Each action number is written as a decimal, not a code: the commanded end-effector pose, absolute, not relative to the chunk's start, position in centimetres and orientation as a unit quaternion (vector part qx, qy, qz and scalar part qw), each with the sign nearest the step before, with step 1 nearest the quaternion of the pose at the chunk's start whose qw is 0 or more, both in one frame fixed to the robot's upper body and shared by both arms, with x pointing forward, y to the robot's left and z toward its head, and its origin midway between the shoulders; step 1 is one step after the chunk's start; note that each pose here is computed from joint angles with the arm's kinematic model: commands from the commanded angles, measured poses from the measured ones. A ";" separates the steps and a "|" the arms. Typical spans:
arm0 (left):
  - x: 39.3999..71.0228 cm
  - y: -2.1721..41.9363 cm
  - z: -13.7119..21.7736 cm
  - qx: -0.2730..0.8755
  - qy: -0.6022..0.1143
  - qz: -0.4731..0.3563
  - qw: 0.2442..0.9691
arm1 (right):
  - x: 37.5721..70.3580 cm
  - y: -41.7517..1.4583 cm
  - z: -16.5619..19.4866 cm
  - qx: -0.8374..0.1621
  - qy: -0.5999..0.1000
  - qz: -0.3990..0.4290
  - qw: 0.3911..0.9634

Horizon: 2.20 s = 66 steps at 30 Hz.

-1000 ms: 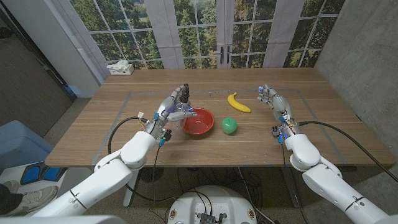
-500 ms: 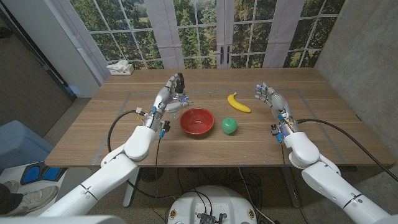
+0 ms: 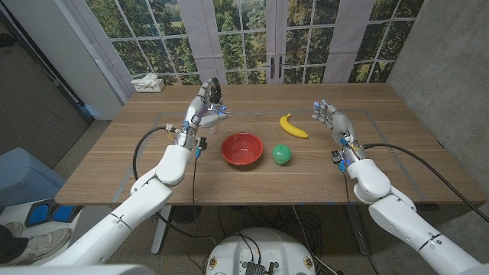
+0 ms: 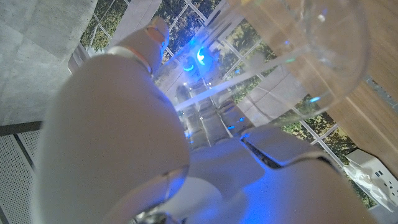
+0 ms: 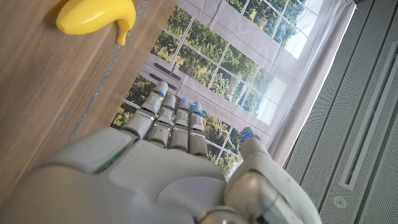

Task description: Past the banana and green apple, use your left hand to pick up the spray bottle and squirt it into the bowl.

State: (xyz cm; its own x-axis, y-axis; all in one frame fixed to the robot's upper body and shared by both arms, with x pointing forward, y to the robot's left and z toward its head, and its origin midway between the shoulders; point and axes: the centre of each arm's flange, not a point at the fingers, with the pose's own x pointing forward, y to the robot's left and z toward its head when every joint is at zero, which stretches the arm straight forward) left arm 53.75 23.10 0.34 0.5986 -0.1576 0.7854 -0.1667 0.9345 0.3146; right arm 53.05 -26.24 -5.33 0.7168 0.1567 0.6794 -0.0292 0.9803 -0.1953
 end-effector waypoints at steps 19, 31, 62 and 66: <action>59.9 24.6 3.1 0.167 -0.457 0.044 0.873 | 54.3 -25.6 -4.6 -0.089 -0.349 0.069 0.930; 62.1 24.5 3.2 0.180 -0.453 0.057 0.871 | 54.6 -25.1 -4.6 -0.096 -0.338 0.074 0.933; 67.9 24.5 -0.6 0.187 -0.414 0.098 0.885 | 54.1 -24.7 -4.0 -0.107 -0.326 0.063 0.937; 68.3 24.2 -1.1 0.187 -0.418 0.098 0.884 | 54.2 -24.3 -4.0 -0.106 -0.322 0.068 0.938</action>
